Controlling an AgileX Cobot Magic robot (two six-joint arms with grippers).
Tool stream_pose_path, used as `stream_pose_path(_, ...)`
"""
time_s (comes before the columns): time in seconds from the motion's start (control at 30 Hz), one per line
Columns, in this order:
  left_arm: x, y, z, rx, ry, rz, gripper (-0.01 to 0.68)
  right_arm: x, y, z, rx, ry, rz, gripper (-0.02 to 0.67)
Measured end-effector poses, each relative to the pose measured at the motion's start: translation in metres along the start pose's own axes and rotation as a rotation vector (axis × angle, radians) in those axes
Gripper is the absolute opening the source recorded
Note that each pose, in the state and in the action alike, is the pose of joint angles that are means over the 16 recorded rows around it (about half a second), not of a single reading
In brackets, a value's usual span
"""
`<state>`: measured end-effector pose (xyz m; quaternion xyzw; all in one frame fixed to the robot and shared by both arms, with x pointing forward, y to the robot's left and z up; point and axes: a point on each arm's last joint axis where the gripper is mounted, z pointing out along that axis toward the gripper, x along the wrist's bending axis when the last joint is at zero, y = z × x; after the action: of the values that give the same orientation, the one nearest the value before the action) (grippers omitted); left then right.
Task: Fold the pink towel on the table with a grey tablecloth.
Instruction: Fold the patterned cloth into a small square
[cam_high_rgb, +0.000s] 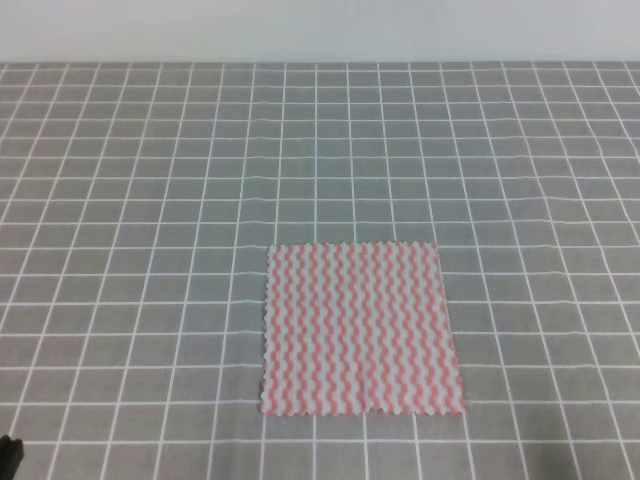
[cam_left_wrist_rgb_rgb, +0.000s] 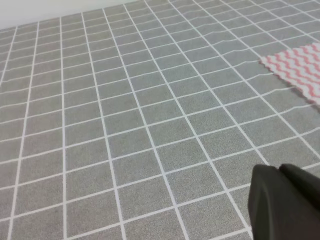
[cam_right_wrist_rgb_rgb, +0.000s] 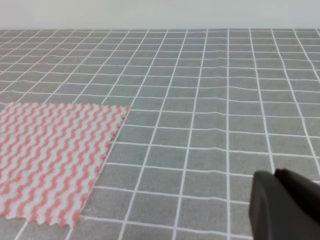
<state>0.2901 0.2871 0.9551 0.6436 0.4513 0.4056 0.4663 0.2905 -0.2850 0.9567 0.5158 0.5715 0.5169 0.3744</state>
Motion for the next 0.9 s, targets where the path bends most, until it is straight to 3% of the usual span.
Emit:
stream_pose_path(0.6, -0.001, 0.004, 0.000, -0.030, -0.008, -0.043, 0.000, 0.001, 0.003, 0.000, 0.000, 0.005, 0.018, -0.016)
stream_pose_path(0.9, -0.003, 0.011, -0.001, -0.111, -0.046, -0.240, 0.000, 0.003, 0.013, -0.001, -0.097, 0.038, 0.214, -0.017)
